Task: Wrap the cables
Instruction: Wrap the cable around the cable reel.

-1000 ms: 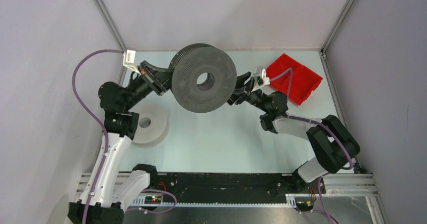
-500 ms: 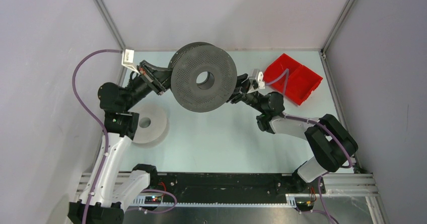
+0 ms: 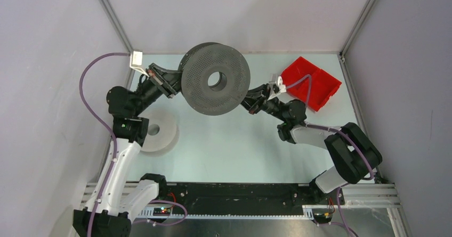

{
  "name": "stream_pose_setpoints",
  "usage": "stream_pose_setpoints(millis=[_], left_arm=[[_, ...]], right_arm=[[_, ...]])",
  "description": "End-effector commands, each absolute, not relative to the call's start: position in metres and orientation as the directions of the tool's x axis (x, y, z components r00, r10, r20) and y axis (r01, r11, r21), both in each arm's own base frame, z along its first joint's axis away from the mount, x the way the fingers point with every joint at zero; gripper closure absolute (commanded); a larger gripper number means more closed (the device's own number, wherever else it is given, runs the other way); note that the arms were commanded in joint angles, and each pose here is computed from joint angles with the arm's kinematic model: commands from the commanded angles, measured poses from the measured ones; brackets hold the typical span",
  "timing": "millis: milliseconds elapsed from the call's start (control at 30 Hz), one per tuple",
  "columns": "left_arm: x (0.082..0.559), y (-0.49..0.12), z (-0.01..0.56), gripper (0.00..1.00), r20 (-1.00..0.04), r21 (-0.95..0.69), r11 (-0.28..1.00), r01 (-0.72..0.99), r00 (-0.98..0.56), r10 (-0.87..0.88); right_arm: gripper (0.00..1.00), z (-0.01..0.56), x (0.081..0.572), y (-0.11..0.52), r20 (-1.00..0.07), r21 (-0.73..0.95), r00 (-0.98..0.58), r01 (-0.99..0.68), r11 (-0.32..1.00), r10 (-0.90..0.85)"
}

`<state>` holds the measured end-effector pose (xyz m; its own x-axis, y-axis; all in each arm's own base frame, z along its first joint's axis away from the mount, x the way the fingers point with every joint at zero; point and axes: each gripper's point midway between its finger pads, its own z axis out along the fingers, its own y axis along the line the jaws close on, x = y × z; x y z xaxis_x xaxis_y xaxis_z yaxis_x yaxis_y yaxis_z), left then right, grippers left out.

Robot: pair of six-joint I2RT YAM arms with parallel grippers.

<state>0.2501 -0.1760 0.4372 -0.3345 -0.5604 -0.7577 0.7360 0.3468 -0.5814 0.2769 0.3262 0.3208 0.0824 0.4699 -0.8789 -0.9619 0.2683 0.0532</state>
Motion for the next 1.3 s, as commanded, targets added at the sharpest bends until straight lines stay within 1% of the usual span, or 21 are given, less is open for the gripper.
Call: stream_pose_setpoints(millis=[0, 233, 333, 467, 533, 733, 867, 933, 1067, 1167, 1267], left_arm=[[0.247, -0.168, 0.477, 1.00, -0.770, -0.491, 0.361, 0.792, -0.201, -0.606], [0.258, -0.170, 0.473, 1.00, -0.799, -0.452, 0.387, 0.804, -0.173, -0.575], [0.261, -0.170, 0.472, 1.00, -0.803, -0.444, 0.394, 0.805, -0.163, -0.573], [0.265, -0.171, 0.473, 1.00, -0.801, -0.444, 0.391, 0.806, -0.162, -0.576], [0.268, -0.171, 0.472, 1.00, -0.799, -0.446, 0.391, 0.805, -0.162, -0.578], [0.270, -0.170, 0.480, 1.00, -0.771, -0.459, 0.357, 0.814, -0.166, -0.615], [0.264, -0.170, 0.490, 1.00, -0.712, -0.490, 0.276, 0.827, -0.197, -0.674], [0.262, -0.168, 0.496, 1.00, -0.651, -0.539, 0.206, 0.817, -0.248, -0.718], [0.265, -0.161, 0.500, 1.00, -0.540, -0.612, 0.117, 0.782, -0.306, -0.784], [0.269, -0.157, 0.499, 1.00, -0.469, -0.659, 0.072, 0.749, -0.334, -0.818], [0.276, -0.152, 0.492, 1.00, -0.412, -0.695, 0.056, 0.717, -0.333, -0.848]], right_arm=[[1.00, 0.330, 0.245, 0.311, -0.876, 0.089, -0.018, -0.988, 0.124, 0.483], [1.00, 0.329, 0.226, 0.308, -0.892, 0.144, -0.133, -0.990, -0.008, 0.431], [1.00, 0.337, 0.213, 0.311, -0.892, 0.162, -0.185, -0.983, -0.089, 0.412], [1.00, 0.349, 0.191, 0.320, -0.896, 0.154, -0.217, -0.970, -0.188, 0.388], [1.00, 0.358, 0.184, 0.324, -0.893, 0.152, -0.230, -0.963, -0.221, 0.387], [1.00, 0.378, 0.178, 0.334, -0.871, 0.157, -0.256, -0.954, -0.257, 0.420], [1.00, 0.389, 0.187, 0.336, -0.842, 0.176, -0.269, -0.956, -0.232, 0.467], [1.00, 0.396, 0.194, 0.337, -0.829, 0.179, -0.265, -0.960, -0.216, 0.493], [1.00, 0.409, 0.211, 0.336, -0.788, 0.192, -0.248, -0.969, -0.158, 0.563], [1.00, 0.419, 0.223, 0.334, -0.762, 0.206, -0.245, -0.969, -0.134, 0.600], [1.00, 0.429, 0.226, 0.335, -0.754, 0.197, -0.244, -0.970, -0.144, 0.610]])
